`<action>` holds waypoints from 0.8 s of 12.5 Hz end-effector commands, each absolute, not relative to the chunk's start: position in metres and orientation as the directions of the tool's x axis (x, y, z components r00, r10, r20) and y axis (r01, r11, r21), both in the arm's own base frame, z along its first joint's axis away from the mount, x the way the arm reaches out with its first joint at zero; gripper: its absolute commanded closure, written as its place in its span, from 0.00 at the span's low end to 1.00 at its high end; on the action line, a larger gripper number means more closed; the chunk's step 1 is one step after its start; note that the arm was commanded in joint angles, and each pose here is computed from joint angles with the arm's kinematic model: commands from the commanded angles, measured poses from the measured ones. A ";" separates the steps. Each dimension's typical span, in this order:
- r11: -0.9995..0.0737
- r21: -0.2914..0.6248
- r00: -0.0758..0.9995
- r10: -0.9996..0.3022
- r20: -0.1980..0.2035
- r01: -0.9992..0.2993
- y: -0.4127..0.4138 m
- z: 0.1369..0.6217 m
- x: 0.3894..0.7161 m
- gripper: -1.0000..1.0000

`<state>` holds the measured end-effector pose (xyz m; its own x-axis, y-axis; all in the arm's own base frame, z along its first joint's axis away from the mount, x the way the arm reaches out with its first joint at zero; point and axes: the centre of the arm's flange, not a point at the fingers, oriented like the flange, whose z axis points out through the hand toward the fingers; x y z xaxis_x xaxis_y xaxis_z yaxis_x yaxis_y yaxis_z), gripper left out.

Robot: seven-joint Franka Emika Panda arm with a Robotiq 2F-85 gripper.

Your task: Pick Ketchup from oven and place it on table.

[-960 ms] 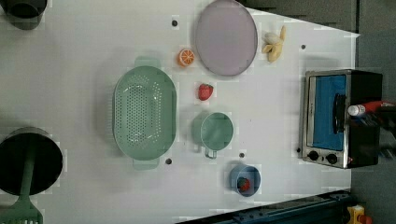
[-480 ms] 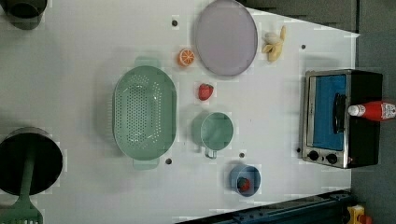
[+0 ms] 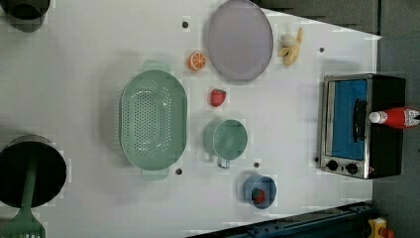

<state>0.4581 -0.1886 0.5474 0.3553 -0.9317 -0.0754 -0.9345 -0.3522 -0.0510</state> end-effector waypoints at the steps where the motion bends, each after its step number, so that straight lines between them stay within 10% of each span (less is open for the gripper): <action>1: -0.320 -0.073 0.324 -0.945 -0.042 -0.945 -0.236 0.542 0.447 0.00; 10: -0.114 -0.007 0.113 -0.986 0.120 -0.993 -0.369 0.464 0.480 0.00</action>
<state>0.4806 -0.3527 0.4599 0.1122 -0.9899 0.0870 -0.9937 -0.1120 0.0079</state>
